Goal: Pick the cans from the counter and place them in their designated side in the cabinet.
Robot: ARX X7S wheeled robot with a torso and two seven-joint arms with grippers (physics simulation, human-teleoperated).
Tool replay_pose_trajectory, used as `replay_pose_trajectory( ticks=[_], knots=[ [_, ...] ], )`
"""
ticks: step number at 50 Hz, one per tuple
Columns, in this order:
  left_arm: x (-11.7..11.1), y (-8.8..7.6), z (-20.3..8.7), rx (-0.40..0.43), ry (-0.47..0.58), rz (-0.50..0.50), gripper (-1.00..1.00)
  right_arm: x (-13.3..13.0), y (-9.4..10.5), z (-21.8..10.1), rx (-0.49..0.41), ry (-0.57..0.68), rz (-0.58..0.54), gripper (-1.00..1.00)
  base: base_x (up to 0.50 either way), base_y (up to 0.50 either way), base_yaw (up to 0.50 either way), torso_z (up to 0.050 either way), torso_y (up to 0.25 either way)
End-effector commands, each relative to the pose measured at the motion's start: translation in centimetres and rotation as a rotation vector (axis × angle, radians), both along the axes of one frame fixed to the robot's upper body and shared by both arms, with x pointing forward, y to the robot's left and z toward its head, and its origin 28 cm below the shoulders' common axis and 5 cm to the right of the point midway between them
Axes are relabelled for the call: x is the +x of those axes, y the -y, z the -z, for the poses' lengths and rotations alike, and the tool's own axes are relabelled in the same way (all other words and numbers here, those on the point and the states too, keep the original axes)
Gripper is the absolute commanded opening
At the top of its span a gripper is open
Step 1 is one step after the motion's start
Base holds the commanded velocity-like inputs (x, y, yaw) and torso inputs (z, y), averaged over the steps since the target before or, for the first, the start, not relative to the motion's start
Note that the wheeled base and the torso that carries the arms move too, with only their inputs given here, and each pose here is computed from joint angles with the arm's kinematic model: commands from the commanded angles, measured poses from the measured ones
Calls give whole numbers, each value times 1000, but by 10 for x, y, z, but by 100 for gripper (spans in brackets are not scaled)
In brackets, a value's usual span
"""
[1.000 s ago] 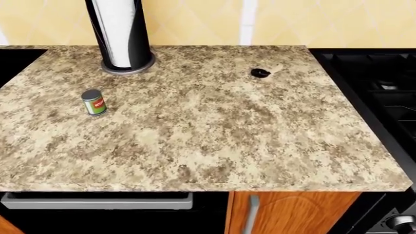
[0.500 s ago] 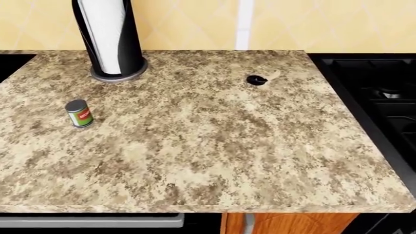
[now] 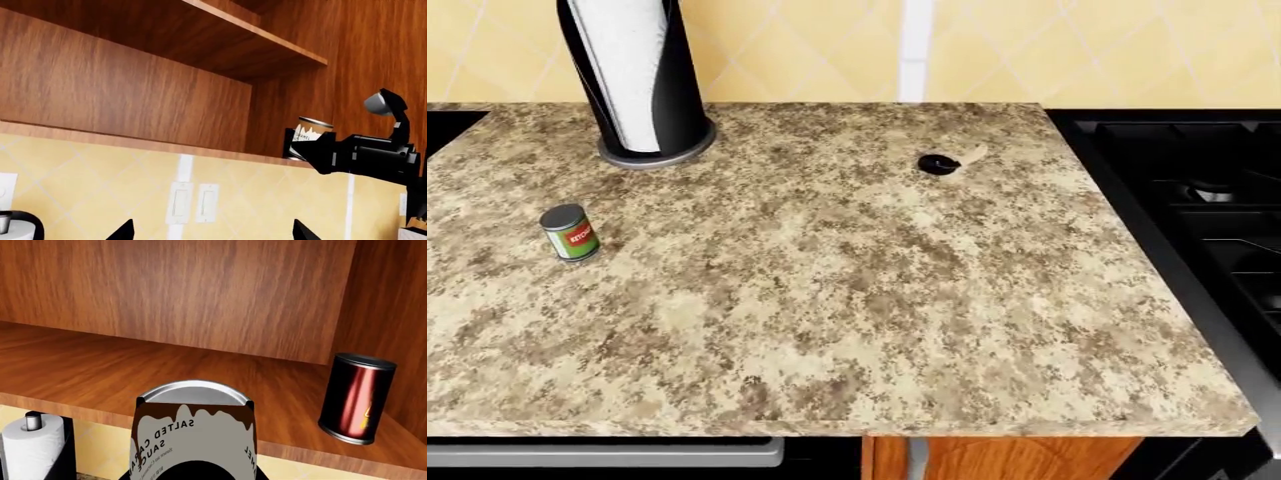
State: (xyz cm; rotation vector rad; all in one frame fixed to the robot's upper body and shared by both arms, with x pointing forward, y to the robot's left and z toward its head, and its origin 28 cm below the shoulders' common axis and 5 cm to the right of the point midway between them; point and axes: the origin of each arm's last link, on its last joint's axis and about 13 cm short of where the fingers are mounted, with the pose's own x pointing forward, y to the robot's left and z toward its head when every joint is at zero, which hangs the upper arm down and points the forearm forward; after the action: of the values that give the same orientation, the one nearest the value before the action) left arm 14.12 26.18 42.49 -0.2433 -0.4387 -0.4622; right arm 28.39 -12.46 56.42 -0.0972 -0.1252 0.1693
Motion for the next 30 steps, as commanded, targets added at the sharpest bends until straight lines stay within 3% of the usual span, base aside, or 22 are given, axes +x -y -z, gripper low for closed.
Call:
replay_pose_trajectory(
  ticks=[1, 21, 30],
  knots=[
    [-1, 0, -1, 0, 2, 2, 100, -4, 0, -4, -5, 23, -5, -100, 0, 0, 0, 0, 0],
    [-1, 0, 1, -1, 5, 1, 100, -4, 0, -4, -5, 23, -5, -100, 0, 0, 0, 0, 1],
    [1, 1, 2, -1, 3, 2, 100, -4, 0, -4, -5, 23, -5, -100, 222, -125, 0, 0, 0]
  ],
)
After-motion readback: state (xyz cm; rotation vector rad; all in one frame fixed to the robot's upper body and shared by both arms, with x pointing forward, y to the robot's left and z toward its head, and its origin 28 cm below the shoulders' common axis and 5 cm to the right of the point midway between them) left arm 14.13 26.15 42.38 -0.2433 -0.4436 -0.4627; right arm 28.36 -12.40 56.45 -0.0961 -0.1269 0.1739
